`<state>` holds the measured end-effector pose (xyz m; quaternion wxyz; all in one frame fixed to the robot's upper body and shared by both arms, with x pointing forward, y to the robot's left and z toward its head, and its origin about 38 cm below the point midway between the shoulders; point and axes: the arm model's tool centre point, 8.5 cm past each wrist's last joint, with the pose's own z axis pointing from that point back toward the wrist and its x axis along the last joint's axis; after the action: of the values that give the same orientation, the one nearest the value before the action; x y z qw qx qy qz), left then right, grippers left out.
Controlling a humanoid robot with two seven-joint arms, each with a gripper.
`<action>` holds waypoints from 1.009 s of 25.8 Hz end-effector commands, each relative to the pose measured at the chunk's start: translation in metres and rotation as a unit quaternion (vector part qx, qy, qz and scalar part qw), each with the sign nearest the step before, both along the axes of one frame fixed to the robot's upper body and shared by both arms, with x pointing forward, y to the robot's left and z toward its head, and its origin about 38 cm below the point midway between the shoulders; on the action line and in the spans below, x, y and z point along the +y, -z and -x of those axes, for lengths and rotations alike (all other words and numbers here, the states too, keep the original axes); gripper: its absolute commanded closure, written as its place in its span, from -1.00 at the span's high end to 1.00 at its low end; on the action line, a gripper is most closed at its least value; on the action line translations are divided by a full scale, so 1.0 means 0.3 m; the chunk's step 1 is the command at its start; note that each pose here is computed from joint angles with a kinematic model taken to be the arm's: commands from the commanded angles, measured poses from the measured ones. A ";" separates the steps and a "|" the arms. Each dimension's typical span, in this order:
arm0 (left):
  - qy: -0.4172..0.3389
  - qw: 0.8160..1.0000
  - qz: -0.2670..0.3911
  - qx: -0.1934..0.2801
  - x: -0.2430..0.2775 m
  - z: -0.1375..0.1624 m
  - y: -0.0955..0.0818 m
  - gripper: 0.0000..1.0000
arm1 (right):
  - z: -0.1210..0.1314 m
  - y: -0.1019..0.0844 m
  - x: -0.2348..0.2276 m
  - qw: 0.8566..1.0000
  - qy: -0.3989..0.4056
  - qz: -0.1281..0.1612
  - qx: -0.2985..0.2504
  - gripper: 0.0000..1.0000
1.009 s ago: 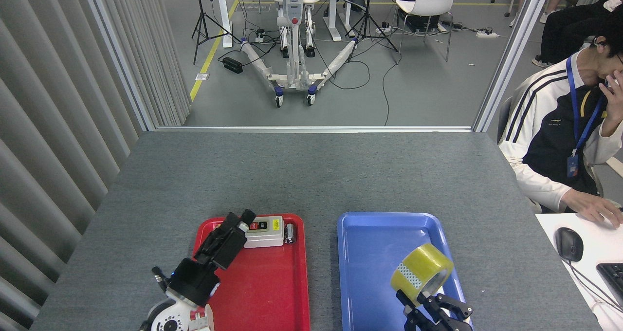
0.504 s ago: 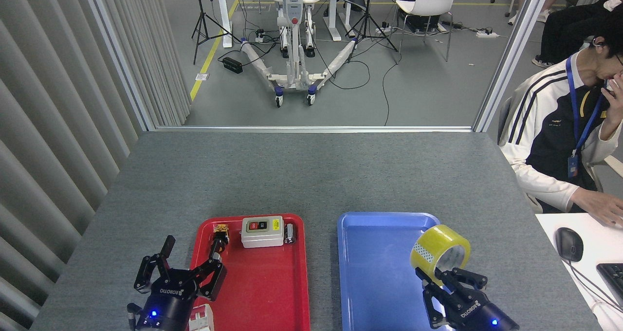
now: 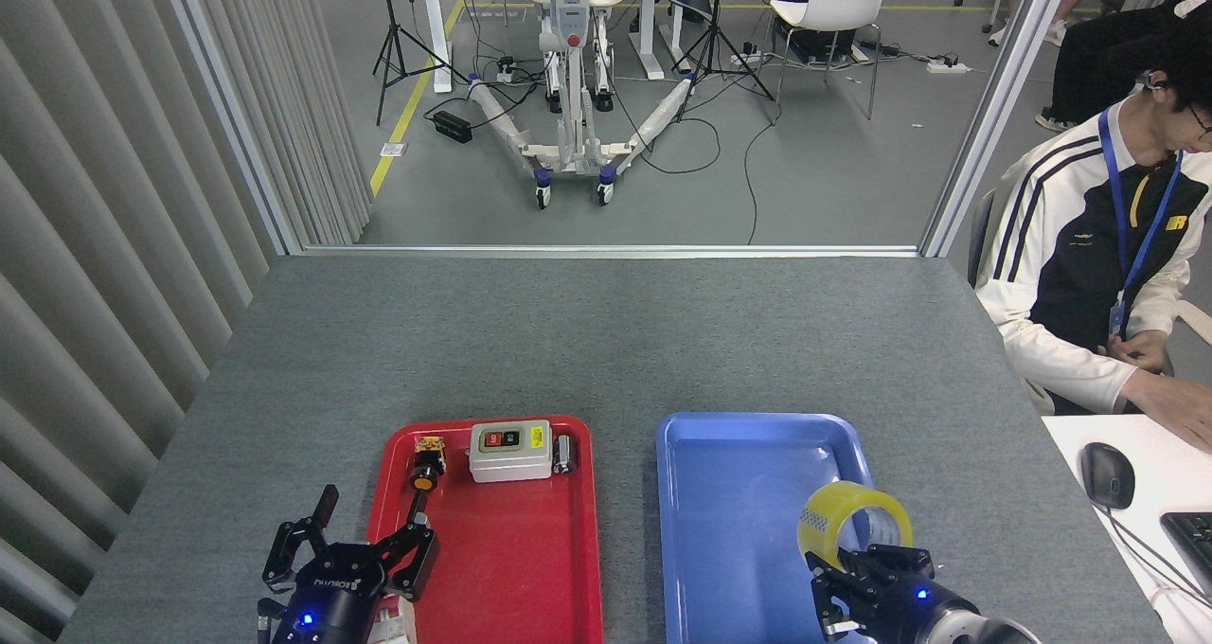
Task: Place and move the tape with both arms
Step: 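Lower the tape roll into the blue tray and open the right gripper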
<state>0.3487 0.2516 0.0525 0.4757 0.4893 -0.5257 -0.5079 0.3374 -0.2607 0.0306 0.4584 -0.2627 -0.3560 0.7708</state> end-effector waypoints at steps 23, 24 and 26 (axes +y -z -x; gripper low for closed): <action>-0.002 1.000 -0.012 -0.022 0.030 -0.016 -0.057 1.00 | -0.035 -0.034 0.090 0.998 0.041 -0.052 -0.015 0.96; -0.004 1.000 -0.011 -0.021 0.034 -0.016 -0.055 1.00 | -0.037 -0.042 0.091 0.997 0.040 -0.058 -0.029 0.97; -0.006 1.000 -0.011 -0.023 0.039 -0.016 -0.059 1.00 | -0.049 -0.071 0.087 0.993 0.043 -0.077 -0.076 0.97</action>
<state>0.3534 0.2615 0.0698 0.4594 0.5076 -0.5287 -0.5017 0.3489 -0.2340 0.0423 0.4927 -0.2714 -0.4009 0.7232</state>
